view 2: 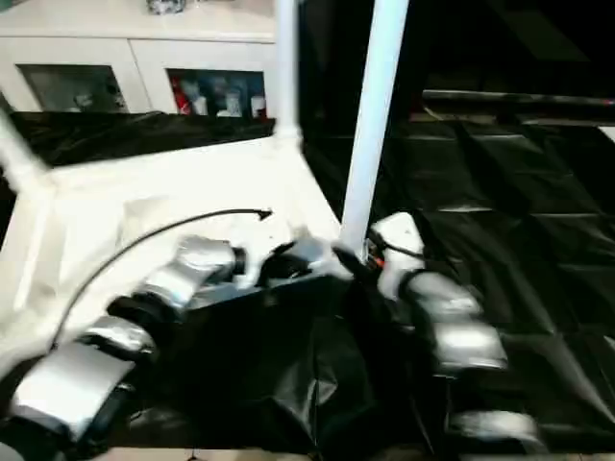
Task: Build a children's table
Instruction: Rotate leg to tighten
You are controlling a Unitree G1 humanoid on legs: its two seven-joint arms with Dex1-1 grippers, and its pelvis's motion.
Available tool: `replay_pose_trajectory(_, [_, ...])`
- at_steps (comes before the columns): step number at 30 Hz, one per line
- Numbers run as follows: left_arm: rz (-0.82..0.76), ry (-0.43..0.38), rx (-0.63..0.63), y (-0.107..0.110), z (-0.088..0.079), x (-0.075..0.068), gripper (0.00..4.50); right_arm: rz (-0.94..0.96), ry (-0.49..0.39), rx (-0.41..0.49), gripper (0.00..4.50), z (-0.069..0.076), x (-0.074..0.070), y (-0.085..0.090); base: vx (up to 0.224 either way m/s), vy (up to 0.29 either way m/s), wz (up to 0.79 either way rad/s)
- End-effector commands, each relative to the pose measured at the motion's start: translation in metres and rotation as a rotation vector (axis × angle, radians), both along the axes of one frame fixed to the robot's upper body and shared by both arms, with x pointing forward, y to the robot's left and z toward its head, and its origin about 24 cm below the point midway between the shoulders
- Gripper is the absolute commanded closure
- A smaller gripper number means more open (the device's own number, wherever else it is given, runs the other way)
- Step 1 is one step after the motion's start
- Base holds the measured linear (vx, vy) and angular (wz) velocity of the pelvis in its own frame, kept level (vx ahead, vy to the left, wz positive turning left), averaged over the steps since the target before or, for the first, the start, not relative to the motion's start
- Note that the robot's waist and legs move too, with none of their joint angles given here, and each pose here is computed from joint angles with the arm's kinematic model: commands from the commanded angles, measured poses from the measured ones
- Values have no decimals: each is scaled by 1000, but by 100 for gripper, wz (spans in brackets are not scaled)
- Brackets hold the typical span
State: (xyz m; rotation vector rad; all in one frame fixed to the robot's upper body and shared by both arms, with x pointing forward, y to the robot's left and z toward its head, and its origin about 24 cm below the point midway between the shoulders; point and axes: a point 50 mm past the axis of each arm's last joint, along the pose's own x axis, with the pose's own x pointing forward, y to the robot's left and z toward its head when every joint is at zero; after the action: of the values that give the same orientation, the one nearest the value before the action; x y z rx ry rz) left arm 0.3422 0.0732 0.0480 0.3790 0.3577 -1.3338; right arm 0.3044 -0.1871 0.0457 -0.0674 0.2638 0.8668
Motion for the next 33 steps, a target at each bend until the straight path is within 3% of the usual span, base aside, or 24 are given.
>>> replay_pose_trajectory(1, [-110,8,-42,-4,6,-6,450,200,63,14,163,-2,-11,15,0,0,0])
replay_pose_trajectory(9, [-232,99,-23,17,7,-13,450,343,133,2,163,5,-20,1,0,0,0])
replay_pose_trajectory(16, [-242,106,-23,20,8,-14,450,382,161,16,221,4,-25,2,0,0,0])
replay_pose_trajectory(24, [-216,82,-24,19,8,-12,450,391,196,31,239,-4,-33,6,0,0,0])
replay_pose_trajectory(28, [-69,4,-20,12,9,-2,450,265,191,50,241,-14,-34,12,0,0,0])
replay_pose_trajectory(30, [67,-43,-36,2,10,7,450,30,161,35,242,-30,-26,18,0,0,0])
replay_pose_trajectory(33, [122,-56,-66,-11,11,9,450,-137,167,49,248,-40,-20,26,0,0,0])
